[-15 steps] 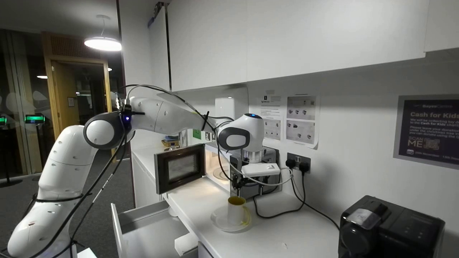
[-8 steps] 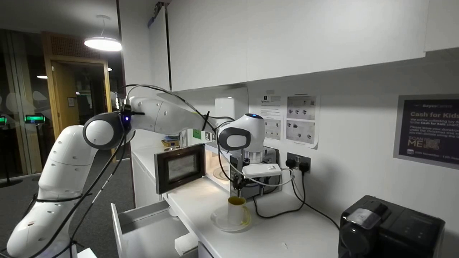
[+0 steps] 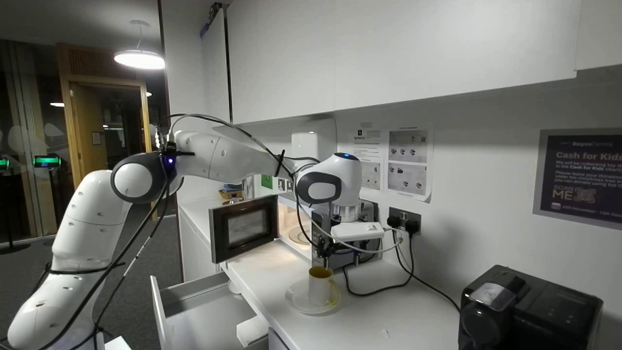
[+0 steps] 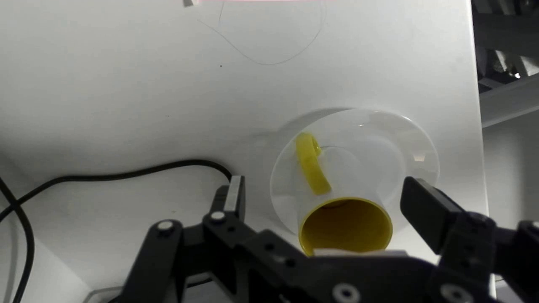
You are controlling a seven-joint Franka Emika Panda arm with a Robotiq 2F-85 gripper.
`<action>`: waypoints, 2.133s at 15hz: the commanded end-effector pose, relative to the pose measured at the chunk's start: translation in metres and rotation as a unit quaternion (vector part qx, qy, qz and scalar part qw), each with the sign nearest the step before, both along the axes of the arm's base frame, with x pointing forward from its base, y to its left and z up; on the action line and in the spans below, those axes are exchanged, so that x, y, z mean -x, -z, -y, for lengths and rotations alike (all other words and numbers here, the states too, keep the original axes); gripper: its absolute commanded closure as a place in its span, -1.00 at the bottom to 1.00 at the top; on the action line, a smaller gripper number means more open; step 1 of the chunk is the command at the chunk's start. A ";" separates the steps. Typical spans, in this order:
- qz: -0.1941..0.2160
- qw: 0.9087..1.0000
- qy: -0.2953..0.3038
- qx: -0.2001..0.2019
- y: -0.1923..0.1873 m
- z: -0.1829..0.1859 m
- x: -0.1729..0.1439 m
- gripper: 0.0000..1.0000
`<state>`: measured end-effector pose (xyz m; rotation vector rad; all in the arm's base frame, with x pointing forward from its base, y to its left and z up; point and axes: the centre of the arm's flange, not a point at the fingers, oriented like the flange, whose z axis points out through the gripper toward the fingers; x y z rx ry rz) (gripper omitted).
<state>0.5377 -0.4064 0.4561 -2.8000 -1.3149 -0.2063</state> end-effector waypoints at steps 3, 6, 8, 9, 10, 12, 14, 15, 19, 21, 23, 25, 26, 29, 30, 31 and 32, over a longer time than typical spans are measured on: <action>0.003 0.999 -0.023 -0.037 0.000 0.018 -0.002 -1.00; 0.002 0.999 -0.023 -0.049 0.011 0.020 -0.003 -1.00; 0.001 0.998 -0.025 -0.053 0.020 0.022 -0.004 -1.00; 0.001 0.998 -0.027 -0.055 0.023 0.022 -0.005 -1.00; -0.001 0.998 -0.028 -0.057 0.027 0.023 -0.007 -1.00; -0.003 0.998 -0.030 -0.059 0.033 0.023 -0.009 -1.00; -0.007 0.997 -0.033 -0.066 0.038 0.023 -0.010 -1.00; -0.009 0.997 -0.033 -0.069 0.040 0.023 -0.011 -1.00; -0.018 0.995 -0.050 -0.090 0.046 0.025 -0.011 -1.00; -0.023 0.991 -0.082 -0.099 0.047 0.026 -0.010 -1.00; -0.017 0.989 -0.106 -0.105 0.048 0.028 -0.011 -1.00; -0.004 0.986 -0.121 -0.111 0.049 0.029 -0.015 -1.00; 0.003 0.985 -0.125 -0.115 0.050 0.030 -0.017 -1.00; 0.020 0.986 -0.113 -0.118 0.052 0.028 -0.025 -1.00; 0.016 0.988 -0.099 -0.113 0.052 0.027 -0.028 -1.00; 0.004 0.988 -0.110 -0.108 0.059 0.018 -0.017 -1.00; 0.003 0.988 -0.110 -0.108 0.061 0.018 -0.018 -1.00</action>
